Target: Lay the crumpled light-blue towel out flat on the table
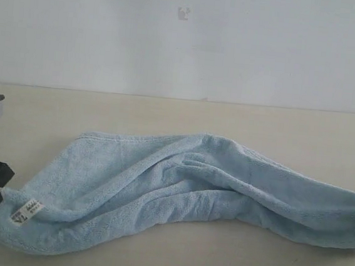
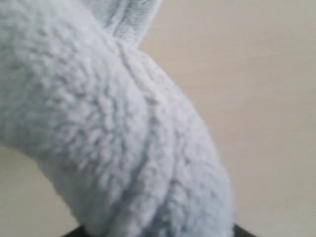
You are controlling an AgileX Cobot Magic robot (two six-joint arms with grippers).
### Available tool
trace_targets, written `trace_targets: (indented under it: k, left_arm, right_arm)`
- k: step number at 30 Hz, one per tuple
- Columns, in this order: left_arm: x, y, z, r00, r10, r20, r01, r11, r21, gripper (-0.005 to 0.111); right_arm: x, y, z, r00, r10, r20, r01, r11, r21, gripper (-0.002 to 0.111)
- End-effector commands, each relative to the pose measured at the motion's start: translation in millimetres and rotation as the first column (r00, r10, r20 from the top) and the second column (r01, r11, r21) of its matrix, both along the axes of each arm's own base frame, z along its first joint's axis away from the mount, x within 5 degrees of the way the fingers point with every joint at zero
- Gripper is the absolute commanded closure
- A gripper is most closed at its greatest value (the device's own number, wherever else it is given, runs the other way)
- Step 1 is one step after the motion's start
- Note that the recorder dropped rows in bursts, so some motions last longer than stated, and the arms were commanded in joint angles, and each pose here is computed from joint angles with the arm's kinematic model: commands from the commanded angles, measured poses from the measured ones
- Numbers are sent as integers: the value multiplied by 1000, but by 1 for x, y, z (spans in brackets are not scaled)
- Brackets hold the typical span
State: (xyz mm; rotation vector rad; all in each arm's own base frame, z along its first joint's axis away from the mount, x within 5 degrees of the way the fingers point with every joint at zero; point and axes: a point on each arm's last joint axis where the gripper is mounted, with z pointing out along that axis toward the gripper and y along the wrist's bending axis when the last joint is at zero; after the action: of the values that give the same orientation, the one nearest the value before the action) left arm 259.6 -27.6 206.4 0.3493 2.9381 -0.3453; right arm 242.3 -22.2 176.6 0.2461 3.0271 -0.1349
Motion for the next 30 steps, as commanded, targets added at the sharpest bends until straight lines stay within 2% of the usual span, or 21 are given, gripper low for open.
trace_targets:
  k: [1,5,9,14,18,21,24,27,30]
  left_arm:
    - [6,7,6,993,36,111,-44,997,68,103]
    - [12,10,-5,994,41,102,-52,993,108,103]
    - [16,11,-21,998,37,45,-42,992,118,103]
    - [15,6,-33,999,39,-38,-36,997,64,100]
    - [14,2,-32,999,8,-44,-7,1000,28,80]
    - [12,2,-32,998,5,-65,-4,1000,23,58]
    - [11,-1,-31,996,20,-84,-21,1000,-3,42]
    - [14,-2,-29,997,36,-74,-37,999,-16,36]
    - [23,-2,-17,999,50,-1,-50,999,-22,36]
  right_arm:
    - [3,-4,0,998,-36,42,37,999,-25,108]
    - [5,-2,-7,1000,-18,13,18,1000,-14,108]
    - [4,-3,-19,998,-2,-67,1,1000,-14,108]
    - [5,-2,-26,996,5,-88,-6,1000,-8,108]
    - [6,1,-26,996,28,-88,-26,999,24,106]
    - [4,5,-26,993,51,-103,-44,997,69,91]
    - [3,7,-26,990,72,-119,-60,993,99,72]
    - [4,7,-25,992,59,-110,-48,994,98,62]
    - [10,7,-15,998,27,-62,-21,995,94,60]
